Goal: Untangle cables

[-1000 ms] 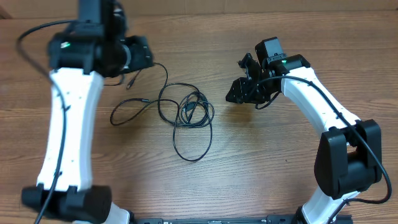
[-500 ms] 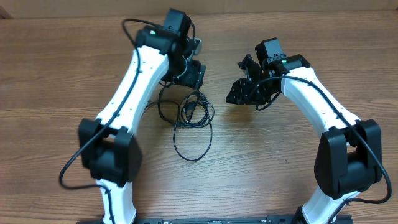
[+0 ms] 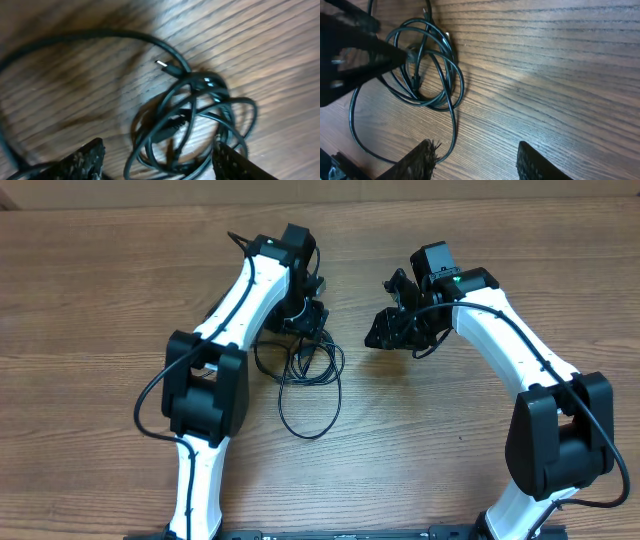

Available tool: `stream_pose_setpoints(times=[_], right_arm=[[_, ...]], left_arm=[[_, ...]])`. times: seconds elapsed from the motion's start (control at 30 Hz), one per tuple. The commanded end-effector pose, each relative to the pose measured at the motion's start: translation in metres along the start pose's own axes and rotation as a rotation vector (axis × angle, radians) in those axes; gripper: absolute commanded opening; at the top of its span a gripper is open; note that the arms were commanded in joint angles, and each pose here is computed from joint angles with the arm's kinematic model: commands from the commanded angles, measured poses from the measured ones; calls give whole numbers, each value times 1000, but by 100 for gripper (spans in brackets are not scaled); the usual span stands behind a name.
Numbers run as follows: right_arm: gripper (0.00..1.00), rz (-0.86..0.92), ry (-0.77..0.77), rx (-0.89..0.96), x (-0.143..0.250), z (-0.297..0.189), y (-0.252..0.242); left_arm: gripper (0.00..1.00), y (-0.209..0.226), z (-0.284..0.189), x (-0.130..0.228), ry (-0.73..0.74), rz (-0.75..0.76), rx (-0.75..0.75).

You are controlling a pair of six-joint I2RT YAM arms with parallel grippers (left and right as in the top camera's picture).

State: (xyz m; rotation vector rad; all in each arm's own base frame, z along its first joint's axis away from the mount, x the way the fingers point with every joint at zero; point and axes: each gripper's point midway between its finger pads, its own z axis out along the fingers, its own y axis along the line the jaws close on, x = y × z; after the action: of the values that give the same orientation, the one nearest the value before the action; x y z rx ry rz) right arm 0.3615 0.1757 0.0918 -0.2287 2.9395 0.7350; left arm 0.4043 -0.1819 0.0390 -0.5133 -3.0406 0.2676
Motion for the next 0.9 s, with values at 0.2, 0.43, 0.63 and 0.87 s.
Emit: stream_pose_setpoints(times=[0.2, 0.43, 0.63, 0.87], right_arm=[[50, -7, -3, 3, 0, -1, -1], [50, -7, -3, 3, 0, -1, -1], [56, -11, -2, 2, 0, 0, 0], [58, -66, 8, -10, 4, 8, 19]], left_arm=[[38, 1, 14, -2, 21, 26, -10], [4, 0, 5, 3, 39, 22, -8], [4, -26, -50, -13, -59, 43, 78], [4, -82, -148, -30, -276, 133, 316]])
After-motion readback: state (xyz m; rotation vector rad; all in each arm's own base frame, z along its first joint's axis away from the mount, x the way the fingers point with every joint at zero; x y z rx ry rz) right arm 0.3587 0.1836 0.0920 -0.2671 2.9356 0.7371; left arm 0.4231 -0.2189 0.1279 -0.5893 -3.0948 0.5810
